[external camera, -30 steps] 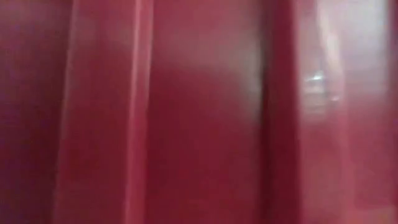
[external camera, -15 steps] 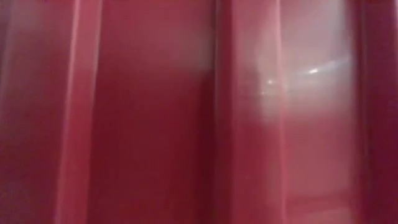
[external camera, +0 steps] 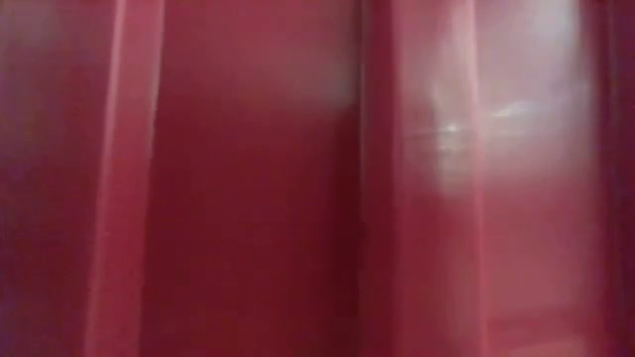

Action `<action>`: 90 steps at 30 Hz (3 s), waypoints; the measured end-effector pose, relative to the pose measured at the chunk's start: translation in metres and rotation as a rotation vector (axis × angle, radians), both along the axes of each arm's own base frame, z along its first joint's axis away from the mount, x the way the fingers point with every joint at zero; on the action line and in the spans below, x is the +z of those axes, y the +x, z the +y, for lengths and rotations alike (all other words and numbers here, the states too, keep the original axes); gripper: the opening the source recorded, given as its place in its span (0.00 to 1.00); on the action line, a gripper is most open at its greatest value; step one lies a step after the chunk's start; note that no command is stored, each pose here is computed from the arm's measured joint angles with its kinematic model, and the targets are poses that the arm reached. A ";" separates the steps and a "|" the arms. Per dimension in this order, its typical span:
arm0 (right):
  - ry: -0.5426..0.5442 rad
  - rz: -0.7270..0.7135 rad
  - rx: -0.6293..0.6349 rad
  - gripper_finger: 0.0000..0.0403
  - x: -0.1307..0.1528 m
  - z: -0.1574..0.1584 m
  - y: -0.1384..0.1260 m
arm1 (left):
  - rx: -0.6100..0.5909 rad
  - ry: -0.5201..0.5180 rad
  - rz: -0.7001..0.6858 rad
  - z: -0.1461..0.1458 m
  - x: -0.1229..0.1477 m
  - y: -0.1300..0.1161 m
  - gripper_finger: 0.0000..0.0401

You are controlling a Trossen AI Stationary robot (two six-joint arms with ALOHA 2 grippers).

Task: Sort blocks
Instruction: Assemble the bin divider into the red bin

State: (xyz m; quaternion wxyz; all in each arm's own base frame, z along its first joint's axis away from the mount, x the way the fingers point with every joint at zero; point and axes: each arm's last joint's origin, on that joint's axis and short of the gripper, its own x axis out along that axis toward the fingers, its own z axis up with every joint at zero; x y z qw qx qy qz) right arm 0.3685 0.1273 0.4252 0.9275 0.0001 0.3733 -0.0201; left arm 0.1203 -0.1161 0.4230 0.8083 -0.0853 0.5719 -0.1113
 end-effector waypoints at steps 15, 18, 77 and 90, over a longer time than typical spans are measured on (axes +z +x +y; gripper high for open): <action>-0.019 0.065 -0.038 0.00 -0.015 0.000 0.002 | 0.002 -0.003 -0.002 0.000 0.000 0.000 0.00; -0.013 0.065 -0.038 0.00 -0.015 0.000 0.002 | 0.001 -0.003 -0.003 0.000 0.000 0.000 0.00; 0.113 0.280 -0.104 0.00 -0.053 0.004 0.017 | 0.080 0.102 0.080 -0.012 -0.040 0.019 0.02; 0.173 0.282 -0.150 0.12 -0.055 0.005 0.019 | 0.098 0.142 0.149 -0.024 -0.054 0.032 0.20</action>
